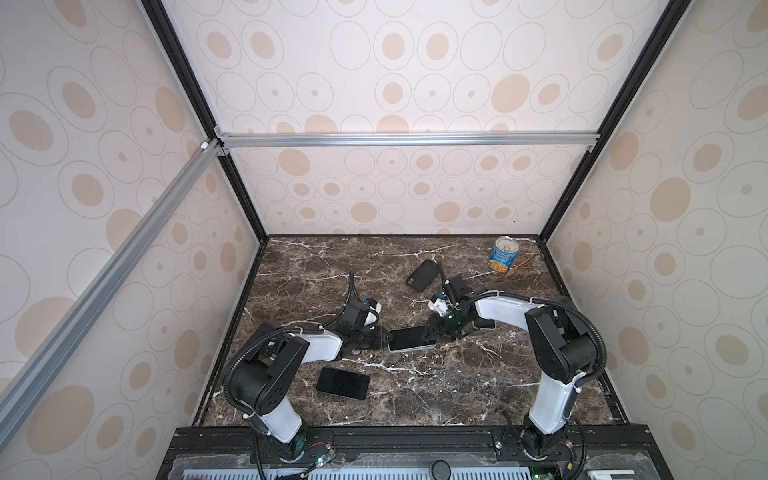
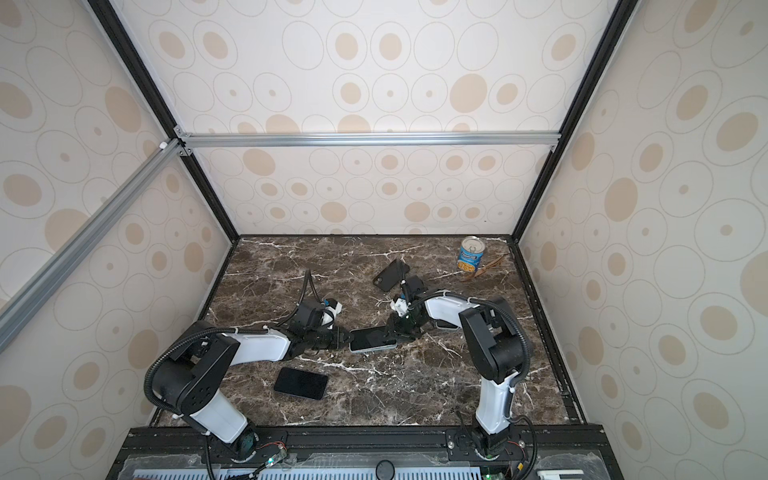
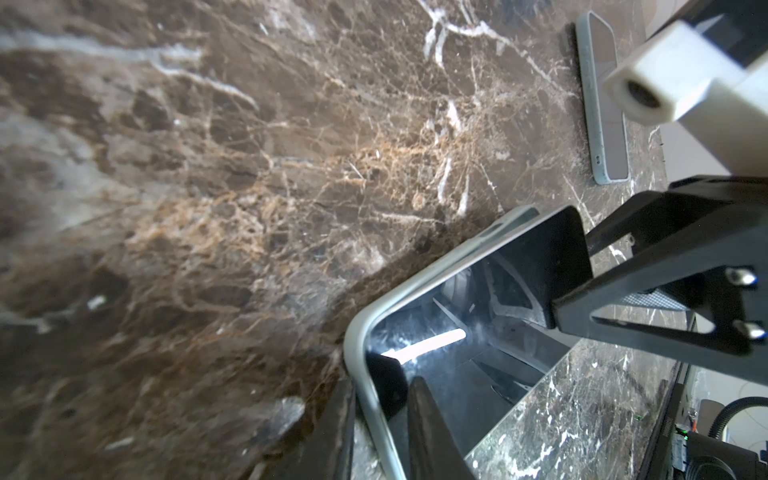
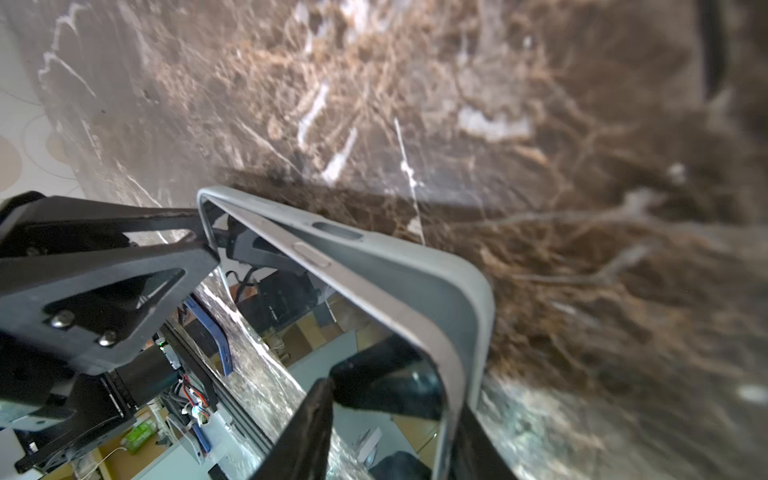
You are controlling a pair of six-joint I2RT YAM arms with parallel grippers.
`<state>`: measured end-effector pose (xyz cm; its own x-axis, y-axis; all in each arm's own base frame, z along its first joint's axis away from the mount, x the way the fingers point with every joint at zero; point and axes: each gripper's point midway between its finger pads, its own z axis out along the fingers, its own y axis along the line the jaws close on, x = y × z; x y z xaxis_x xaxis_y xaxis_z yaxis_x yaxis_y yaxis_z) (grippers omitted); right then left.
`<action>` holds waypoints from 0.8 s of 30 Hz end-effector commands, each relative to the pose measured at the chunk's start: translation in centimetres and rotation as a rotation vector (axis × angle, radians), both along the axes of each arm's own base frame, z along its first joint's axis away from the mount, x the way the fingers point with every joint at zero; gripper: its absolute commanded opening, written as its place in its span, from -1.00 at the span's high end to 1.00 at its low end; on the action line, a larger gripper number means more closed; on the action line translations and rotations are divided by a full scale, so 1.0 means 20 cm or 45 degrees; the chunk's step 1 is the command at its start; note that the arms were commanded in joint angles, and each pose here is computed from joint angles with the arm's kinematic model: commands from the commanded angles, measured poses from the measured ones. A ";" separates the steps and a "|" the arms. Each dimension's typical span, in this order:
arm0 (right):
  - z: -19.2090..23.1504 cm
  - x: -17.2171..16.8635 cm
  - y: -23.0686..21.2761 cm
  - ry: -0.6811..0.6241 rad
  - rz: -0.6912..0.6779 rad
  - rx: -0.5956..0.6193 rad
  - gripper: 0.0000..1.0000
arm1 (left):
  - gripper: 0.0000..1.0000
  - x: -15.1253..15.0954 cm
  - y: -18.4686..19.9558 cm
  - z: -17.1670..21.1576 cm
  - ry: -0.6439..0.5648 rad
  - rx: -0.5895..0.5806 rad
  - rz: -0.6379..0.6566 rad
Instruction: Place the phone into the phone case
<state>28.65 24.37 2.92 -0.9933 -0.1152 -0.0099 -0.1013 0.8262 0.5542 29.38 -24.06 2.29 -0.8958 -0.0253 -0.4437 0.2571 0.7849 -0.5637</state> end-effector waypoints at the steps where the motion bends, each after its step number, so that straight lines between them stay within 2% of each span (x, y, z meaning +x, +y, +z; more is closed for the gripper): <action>1: 0.02 -0.01 -0.08 -0.024 0.005 -0.142 0.14 | 0.52 -0.09 0.08 -0.14 0.108 0.114 0.017; 10: 0.10 -0.01 -0.04 -0.050 0.051 -0.172 0.03 | 0.52 -0.09 0.07 -0.13 0.108 0.107 0.008; 24: 0.15 0.00 -0.07 -0.099 0.085 -0.265 0.02 | 0.52 -0.09 0.05 -0.10 0.102 0.075 -0.013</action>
<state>28.77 23.54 4.78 -0.9846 -0.1709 -0.0356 -0.1712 0.9057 0.3878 29.31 -24.13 2.31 -0.8970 -0.0234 -0.4414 0.2587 0.7820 -0.5671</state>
